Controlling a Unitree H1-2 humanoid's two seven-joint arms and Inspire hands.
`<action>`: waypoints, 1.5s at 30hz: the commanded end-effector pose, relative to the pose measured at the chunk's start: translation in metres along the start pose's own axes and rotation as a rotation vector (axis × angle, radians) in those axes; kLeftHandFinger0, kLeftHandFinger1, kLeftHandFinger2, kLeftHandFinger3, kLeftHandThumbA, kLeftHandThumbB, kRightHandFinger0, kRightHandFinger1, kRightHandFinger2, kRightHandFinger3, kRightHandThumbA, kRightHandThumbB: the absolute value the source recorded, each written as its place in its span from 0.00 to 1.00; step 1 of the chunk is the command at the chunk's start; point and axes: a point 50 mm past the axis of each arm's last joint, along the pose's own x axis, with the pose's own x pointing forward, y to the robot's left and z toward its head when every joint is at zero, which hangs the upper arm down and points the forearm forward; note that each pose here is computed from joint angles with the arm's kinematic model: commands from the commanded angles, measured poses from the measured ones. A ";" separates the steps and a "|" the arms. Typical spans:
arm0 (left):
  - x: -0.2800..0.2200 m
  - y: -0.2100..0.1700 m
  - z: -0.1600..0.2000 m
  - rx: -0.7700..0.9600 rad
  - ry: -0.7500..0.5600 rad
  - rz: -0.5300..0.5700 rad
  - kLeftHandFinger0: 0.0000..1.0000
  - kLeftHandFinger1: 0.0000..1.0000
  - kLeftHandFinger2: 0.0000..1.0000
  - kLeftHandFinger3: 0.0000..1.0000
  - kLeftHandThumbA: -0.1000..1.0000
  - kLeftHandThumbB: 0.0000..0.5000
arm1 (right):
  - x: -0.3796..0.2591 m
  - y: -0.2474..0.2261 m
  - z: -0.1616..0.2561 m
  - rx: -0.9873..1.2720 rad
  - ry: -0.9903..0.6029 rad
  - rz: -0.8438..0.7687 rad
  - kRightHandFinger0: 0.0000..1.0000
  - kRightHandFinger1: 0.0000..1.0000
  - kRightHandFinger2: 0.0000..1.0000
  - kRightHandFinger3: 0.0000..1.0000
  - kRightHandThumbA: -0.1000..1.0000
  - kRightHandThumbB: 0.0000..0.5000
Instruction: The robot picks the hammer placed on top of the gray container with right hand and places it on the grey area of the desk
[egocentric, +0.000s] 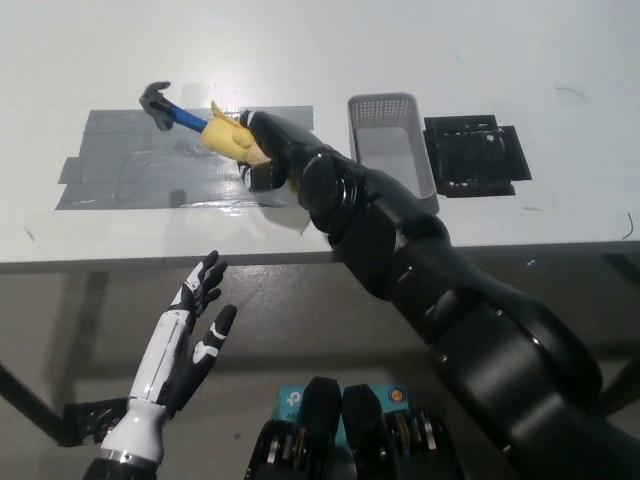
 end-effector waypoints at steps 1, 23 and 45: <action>0.008 0.003 0.013 0.026 -0.054 -0.022 1.00 1.00 1.00 1.00 0.88 0.21 | 0.003 -0.018 0.034 -0.014 -0.092 -0.089 0.00 0.44 0.83 0.79 0.00 0.26; 0.015 0.002 0.017 0.054 -0.062 -0.052 1.00 1.00 1.00 1.00 0.87 0.21 | -0.001 -0.034 -0.011 0.008 0.017 -0.020 1.00 1.00 1.00 1.00 0.45 0.43; 0.015 -0.002 0.016 0.033 -0.039 -0.053 1.00 1.00 1.00 1.00 0.86 0.24 | -0.025 -0.159 0.058 0.101 -0.387 -0.294 1.00 1.00 1.00 1.00 1.00 0.89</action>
